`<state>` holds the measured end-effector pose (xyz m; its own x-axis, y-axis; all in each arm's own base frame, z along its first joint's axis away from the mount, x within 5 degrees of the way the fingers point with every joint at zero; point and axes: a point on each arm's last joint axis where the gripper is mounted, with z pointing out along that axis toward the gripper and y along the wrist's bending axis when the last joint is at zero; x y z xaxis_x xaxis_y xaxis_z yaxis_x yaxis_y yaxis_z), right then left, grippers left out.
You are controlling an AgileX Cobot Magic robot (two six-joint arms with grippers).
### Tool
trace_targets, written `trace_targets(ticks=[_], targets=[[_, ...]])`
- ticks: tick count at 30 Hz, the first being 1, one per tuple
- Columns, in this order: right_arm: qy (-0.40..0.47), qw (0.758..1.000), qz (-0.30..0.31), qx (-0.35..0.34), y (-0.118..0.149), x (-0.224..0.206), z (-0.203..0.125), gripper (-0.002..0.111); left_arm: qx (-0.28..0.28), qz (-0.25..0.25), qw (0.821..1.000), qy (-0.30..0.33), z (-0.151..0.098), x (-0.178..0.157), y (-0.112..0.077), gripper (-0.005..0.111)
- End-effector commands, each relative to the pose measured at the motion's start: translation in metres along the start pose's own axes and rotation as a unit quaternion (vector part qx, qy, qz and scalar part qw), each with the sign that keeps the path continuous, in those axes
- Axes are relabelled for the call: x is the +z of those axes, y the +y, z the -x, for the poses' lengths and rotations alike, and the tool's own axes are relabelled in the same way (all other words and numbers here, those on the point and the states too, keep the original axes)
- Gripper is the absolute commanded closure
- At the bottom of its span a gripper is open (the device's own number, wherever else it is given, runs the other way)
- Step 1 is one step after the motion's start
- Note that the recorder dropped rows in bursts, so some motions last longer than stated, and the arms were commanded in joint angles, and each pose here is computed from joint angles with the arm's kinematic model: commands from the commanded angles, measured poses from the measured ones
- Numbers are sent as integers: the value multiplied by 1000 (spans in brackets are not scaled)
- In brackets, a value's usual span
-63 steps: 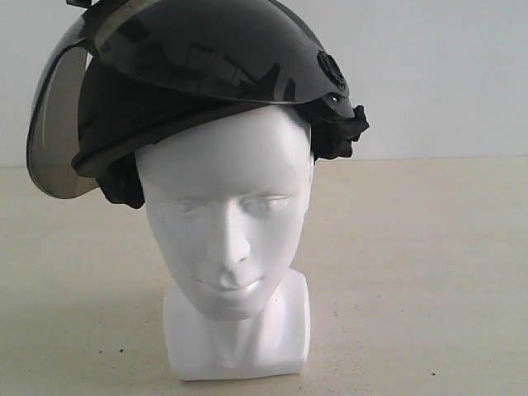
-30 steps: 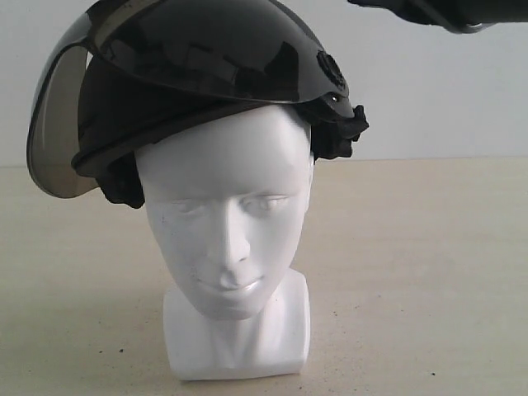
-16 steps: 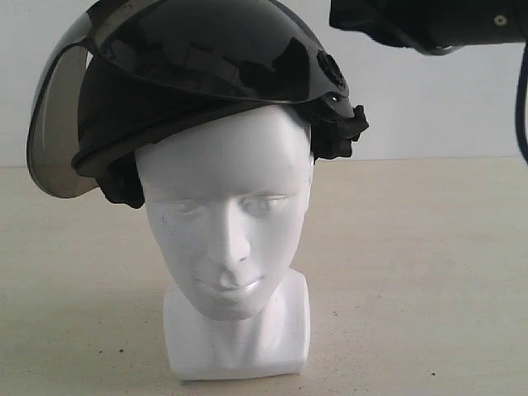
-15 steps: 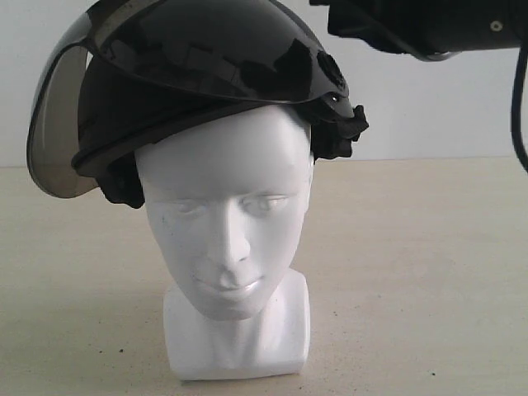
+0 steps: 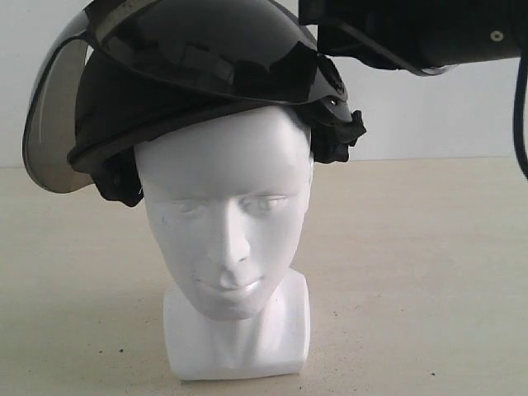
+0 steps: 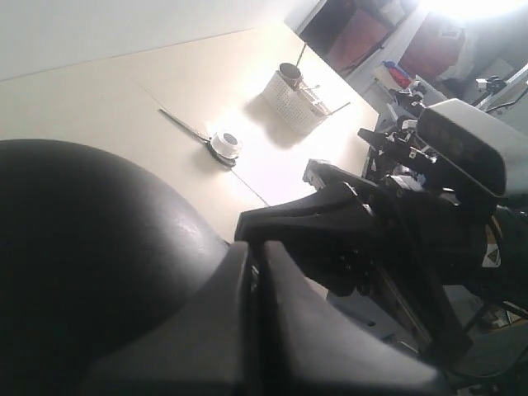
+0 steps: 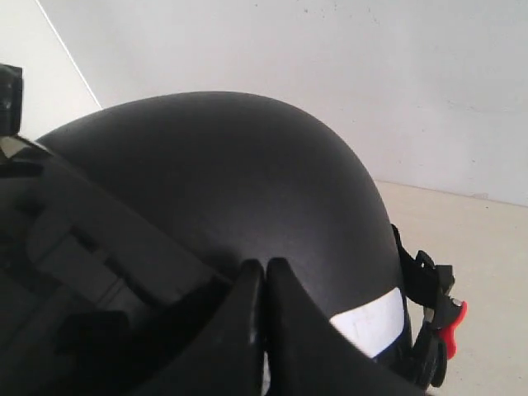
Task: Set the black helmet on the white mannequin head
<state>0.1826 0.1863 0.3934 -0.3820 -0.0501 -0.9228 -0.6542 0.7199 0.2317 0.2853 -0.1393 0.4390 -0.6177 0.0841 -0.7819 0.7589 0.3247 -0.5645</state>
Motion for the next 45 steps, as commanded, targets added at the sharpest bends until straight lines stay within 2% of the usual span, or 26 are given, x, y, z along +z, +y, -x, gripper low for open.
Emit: trace_targets(ticks=[1,9,22,29,32,38,40,41,42,43,45], targets=[[40,999,-2,-4,0,-1,-8,108,4,-9,1000,-5,0,-5,-15,102],[41,999,-2,-4,0,-2,-8,108,0,6,1000,-4,-4,-17,-36,102],[2,1000,7,-6,4,-32,4,108,-51,-17,999,-1,-38,-20,-43,102],[15,1000,7,-2,4,-32,2,108,-66,-28,997,-5,-49,-22,-48,102],[14,1000,7,-2,4,-32,2,108,-58,-29,998,-10,-49,-26,-55,102],[14,1000,7,-1,4,-32,2,108,-5,-18,999,-40,-49,-47,-78,102],[11,1000,8,6,4,-32,2,108,30,22,998,-55,-45,-64,-86,102],[6,1000,4,25,3,-32,3,108,52,90,992,-69,-42,-82,-90,102],[3,999,0,34,2,-32,4,108,49,132,986,-86,-39,-91,-88,102],[-5,998,-16,59,-2,-32,6,108,48,205,973,-92,-36,-105,-80,102],[-20,995,-52,86,-15,-33,9,108,21,247,964,-94,-32,-110,-54,102]])
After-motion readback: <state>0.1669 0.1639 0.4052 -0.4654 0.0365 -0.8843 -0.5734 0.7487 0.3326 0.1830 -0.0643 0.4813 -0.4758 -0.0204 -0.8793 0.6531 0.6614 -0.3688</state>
